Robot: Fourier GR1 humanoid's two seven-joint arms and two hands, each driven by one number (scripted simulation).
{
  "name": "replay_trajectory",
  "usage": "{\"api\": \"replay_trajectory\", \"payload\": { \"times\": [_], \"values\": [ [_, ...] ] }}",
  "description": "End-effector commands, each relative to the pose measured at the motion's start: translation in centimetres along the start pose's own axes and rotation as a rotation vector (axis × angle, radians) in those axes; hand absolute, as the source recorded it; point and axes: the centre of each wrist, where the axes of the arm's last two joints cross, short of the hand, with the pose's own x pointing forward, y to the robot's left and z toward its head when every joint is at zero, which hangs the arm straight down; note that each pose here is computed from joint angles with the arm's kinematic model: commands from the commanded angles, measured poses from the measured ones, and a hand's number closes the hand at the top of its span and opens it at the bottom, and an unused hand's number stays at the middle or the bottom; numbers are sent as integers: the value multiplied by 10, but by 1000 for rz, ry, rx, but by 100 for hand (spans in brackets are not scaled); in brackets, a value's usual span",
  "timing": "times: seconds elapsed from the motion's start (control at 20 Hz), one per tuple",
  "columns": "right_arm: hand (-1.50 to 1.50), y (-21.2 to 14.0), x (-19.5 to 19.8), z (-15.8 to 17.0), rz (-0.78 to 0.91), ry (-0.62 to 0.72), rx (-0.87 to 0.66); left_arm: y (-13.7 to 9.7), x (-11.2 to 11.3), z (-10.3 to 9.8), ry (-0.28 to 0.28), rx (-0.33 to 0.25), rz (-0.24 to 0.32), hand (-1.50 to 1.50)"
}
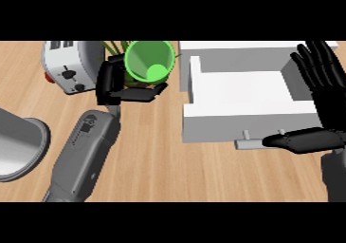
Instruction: Pick up the cup, place it into the drawer and close the drawer
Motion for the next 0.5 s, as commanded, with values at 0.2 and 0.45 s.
{"api": "replay_trajectory", "payload": {
  "times": [0.2, 0.45],
  "values": [
    [-150, 11, 1, -9, -20, -35, 52, -81, 52, -43, 19, -137, -175, 150],
    [-150, 16, 6, -12, -26, -55, 65, -90, 41, -24, 153, -247, -223, 150]
  ]
}}
